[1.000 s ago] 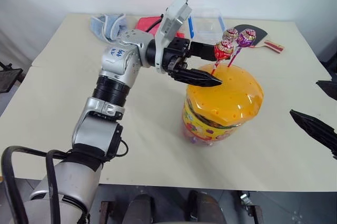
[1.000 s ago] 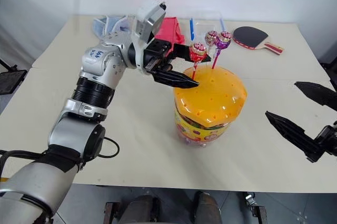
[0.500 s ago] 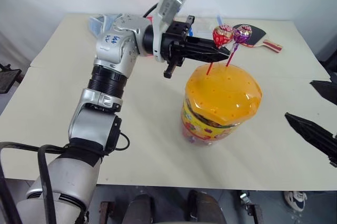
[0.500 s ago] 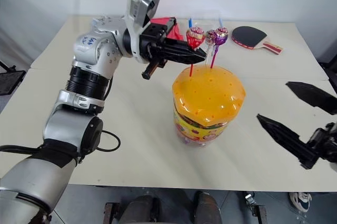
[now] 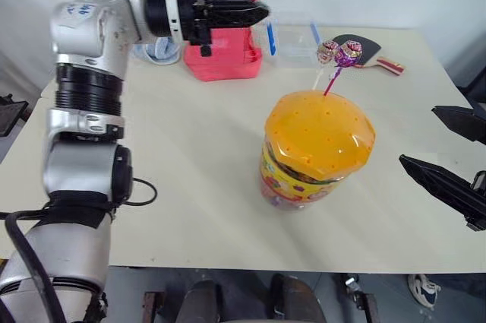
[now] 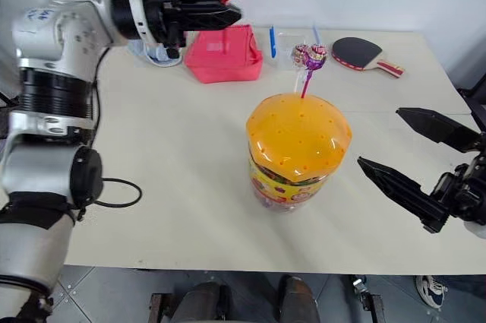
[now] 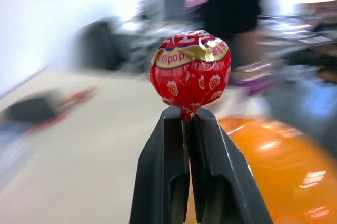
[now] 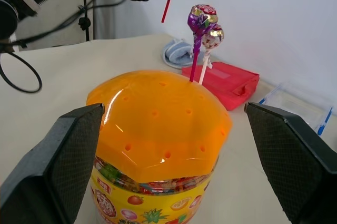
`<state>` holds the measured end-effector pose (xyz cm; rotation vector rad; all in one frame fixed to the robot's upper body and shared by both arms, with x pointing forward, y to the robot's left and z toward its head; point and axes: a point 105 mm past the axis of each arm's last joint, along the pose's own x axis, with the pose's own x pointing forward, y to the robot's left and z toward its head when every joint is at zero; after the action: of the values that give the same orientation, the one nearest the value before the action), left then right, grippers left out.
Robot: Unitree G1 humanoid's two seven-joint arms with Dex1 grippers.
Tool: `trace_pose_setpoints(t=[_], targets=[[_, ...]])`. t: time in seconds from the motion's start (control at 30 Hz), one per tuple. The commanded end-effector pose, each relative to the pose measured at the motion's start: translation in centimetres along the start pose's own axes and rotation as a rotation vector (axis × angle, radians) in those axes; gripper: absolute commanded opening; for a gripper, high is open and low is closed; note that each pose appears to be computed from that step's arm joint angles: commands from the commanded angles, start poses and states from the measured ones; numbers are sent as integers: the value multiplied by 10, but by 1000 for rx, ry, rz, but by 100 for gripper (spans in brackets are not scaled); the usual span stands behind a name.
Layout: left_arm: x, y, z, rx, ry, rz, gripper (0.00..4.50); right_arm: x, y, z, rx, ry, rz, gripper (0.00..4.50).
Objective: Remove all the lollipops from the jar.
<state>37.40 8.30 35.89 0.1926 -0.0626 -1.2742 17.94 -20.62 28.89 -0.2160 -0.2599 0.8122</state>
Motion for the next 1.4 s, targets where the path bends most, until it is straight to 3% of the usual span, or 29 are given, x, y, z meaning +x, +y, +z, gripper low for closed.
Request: trace_pose_setpoints(t=[0.03, 0.17, 0.23, 0.47, 0.63, 0.67, 0.77, 1.03, 1.17, 1.3, 1.4], targets=[[-24, 21, -56, -88, 236, 194, 4, 0, -2, 2, -23, -2, 9, 450], [-64, 32, -126, -227, 536, 404, 4, 2, -5, -1, -17, 1, 21, 450], [-81, 32, -148, -284, 637, 477, 4, 3, -6, -3, -17, 2, 27, 450], [-136, 23, -194, -441, 882, 658, 4, 8, -14, -7, -20, -2, 35, 450], [-165, 15, -211, -546, 1028, 744, 4, 10, -19, -8, -23, -12, 37, 450], [-167, 14, -211, -562, 1032, 750, 4, 11, -20, -8, -24, -12, 38, 450], [-170, 14, -206, -589, 1024, 772, 78, 12, -22, -8, -25, -15, 40, 450], [-167, 19, -175, -505, 996, 762, 320, 10, -25, -8, -30, -8, 40, 450], [-164, 26, -129, -352, 960, 758, 449, 6, -27, -7, -42, 1, 27, 450], [-150, 31, -97, -232, 914, 716, 449, 2, -28, -6, -50, 8, 15, 450], [-107, 36, -68, -82, 746, 572, 449, 1, -31, -5, -61, 10, 6, 450]])
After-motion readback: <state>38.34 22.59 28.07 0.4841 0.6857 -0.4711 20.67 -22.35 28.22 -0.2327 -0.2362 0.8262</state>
